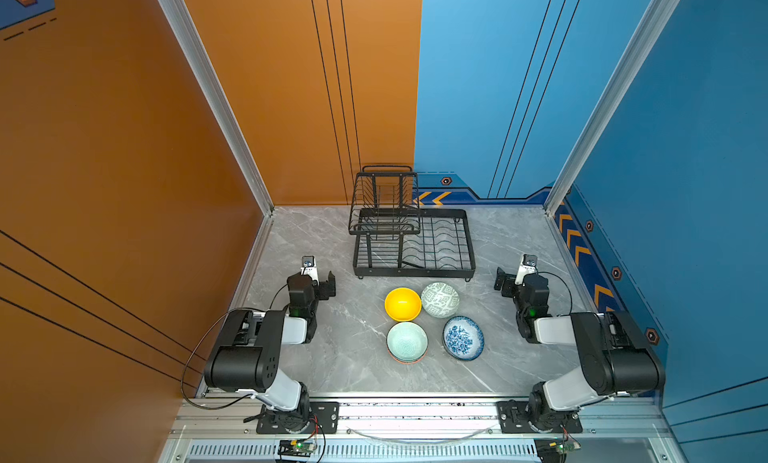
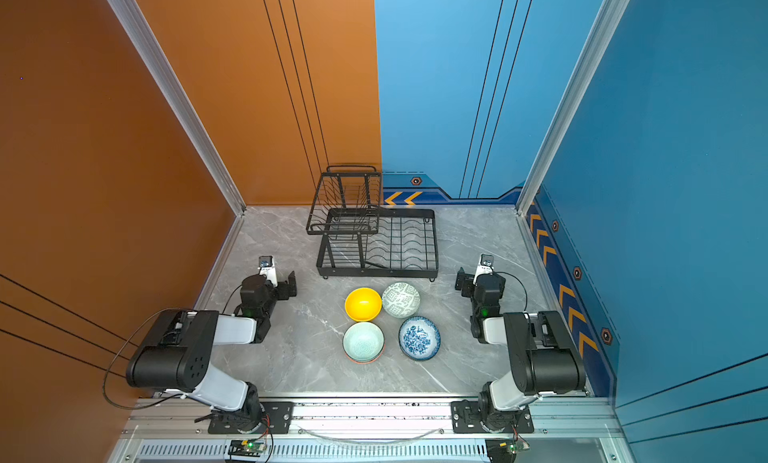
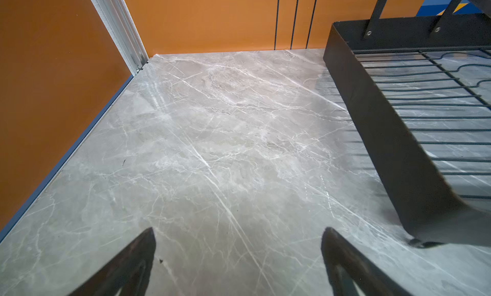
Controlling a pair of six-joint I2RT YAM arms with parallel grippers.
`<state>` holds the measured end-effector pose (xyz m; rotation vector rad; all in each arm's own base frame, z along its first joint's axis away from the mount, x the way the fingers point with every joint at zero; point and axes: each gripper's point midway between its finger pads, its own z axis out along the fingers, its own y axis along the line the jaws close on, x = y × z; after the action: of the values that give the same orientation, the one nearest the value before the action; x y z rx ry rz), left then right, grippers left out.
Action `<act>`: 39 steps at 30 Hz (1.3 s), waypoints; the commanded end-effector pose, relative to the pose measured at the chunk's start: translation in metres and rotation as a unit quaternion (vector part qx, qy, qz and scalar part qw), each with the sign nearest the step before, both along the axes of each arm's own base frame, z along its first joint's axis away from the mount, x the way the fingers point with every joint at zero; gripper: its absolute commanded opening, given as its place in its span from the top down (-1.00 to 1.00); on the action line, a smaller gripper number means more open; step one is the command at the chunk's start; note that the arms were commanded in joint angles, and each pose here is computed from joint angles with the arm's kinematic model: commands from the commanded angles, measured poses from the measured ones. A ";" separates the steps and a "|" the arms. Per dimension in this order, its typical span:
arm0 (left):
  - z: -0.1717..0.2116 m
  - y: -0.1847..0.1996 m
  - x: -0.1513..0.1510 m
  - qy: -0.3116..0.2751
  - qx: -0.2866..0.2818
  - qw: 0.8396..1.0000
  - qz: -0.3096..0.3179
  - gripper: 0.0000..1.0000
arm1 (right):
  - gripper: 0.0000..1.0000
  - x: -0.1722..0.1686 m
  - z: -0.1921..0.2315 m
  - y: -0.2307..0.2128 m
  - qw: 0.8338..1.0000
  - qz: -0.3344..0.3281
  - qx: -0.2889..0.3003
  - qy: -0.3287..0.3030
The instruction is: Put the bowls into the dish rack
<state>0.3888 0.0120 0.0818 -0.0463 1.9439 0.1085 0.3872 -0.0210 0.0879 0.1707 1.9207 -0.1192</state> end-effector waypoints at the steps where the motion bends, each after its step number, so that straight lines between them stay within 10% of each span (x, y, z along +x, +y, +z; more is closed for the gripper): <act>1: 0.007 -0.006 0.008 -0.012 0.004 1.000 -0.015 -0.96 | -0.99 0.006 0.005 0.002 1.000 0.007 -0.003 -0.009; 39: 0.023 0.002 0.004 -0.020 0.000 1.000 0.007 -0.96 | -0.99 -0.004 0.023 -0.006 0.999 -0.019 -0.002 -0.033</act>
<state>0.3900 0.0096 0.0836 -0.0306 1.9432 0.0722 0.3870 -0.0217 0.0910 0.1746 1.9118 -0.1217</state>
